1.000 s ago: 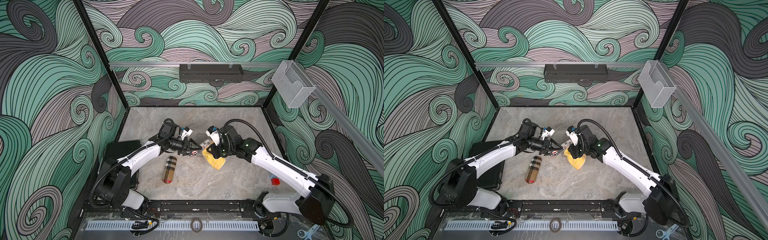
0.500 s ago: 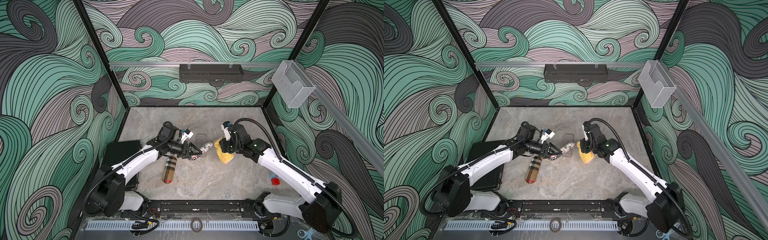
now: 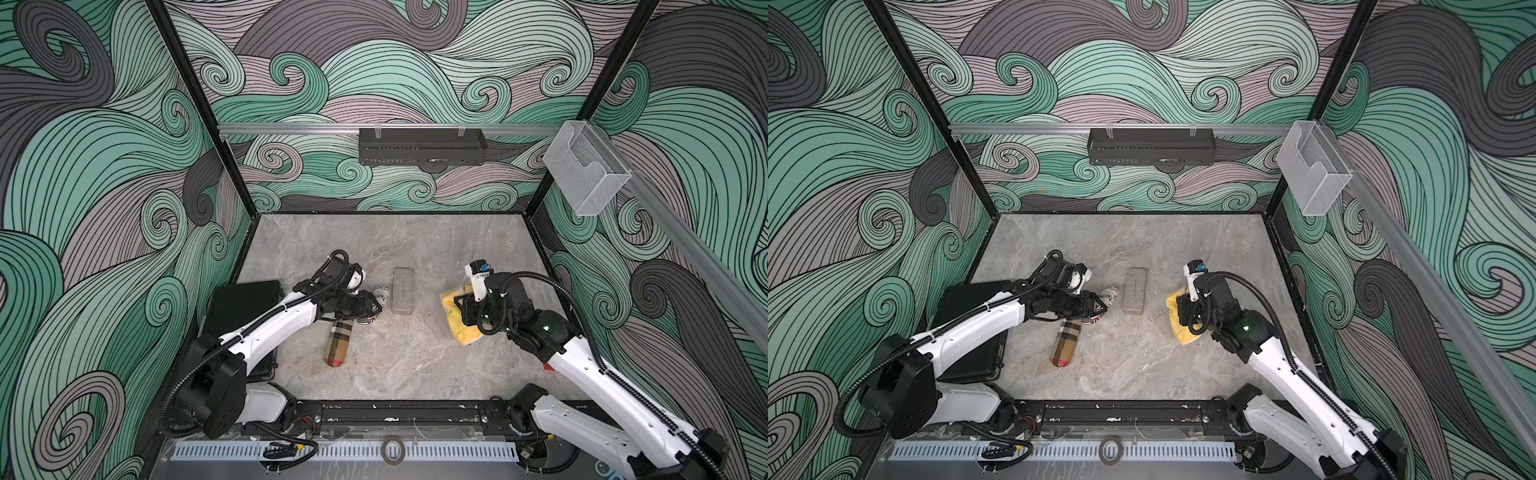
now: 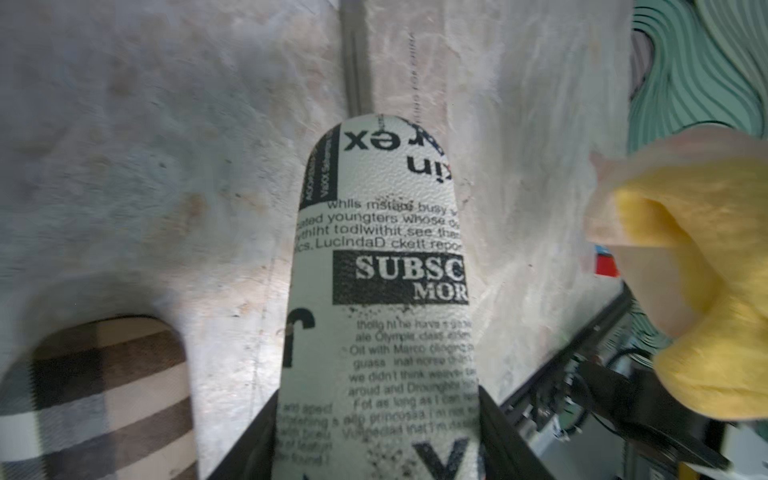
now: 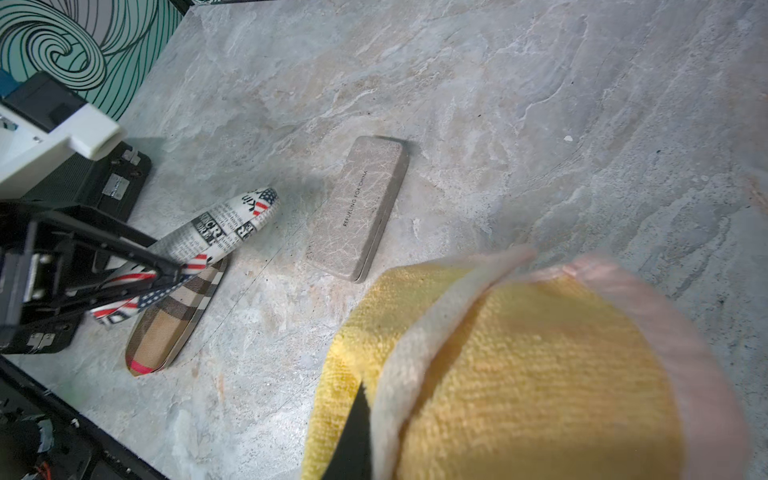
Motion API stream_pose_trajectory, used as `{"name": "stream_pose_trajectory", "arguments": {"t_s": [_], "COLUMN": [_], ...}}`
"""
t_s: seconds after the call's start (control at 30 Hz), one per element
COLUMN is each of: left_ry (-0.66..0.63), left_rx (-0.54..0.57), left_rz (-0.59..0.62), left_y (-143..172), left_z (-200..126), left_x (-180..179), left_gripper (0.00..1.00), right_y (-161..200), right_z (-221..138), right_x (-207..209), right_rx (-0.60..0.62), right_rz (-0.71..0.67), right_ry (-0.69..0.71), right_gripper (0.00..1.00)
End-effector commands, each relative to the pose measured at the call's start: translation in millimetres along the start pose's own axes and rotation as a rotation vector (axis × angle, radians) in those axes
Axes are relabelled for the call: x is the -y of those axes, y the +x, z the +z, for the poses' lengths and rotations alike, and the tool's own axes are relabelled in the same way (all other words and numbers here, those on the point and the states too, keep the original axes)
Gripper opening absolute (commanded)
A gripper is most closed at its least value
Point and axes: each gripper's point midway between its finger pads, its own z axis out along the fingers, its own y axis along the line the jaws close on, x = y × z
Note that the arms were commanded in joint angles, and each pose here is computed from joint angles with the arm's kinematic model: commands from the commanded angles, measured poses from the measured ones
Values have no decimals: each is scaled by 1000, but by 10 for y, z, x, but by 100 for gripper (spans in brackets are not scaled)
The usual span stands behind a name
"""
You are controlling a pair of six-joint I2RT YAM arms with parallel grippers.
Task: Wipe the eyeglass case
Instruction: Wipe the dirt from the eyeglass case, then place the eyeglass case at the center of the board.
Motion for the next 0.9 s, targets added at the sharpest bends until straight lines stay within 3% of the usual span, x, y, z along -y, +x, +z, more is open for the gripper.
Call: {"name": "stream_pose_trajectory", "arguments": {"t_s": [0.0, 0.3, 0.53, 0.87], "left_ry": [-139, -272, -299, -355], "left_rx": [104, 163, 188, 151], "left_rz": [45, 36, 27, 43], "left_y": [-310, -566, -792, -771], "left_z": [18, 339, 634, 1012], "left_x": [-152, -325, -294, -355], "left_gripper": [46, 47, 50, 56], "right_y": [-63, -71, 13, 100], "right_z": [2, 17, -18, 55], "right_x": [-95, -113, -126, -118], "right_rx": [16, 7, 15, -7], "right_rz": [-7, -3, 6, -14], "right_ry": [-52, -57, -84, -88], "right_gripper": [0, 0, 0, 0]}}
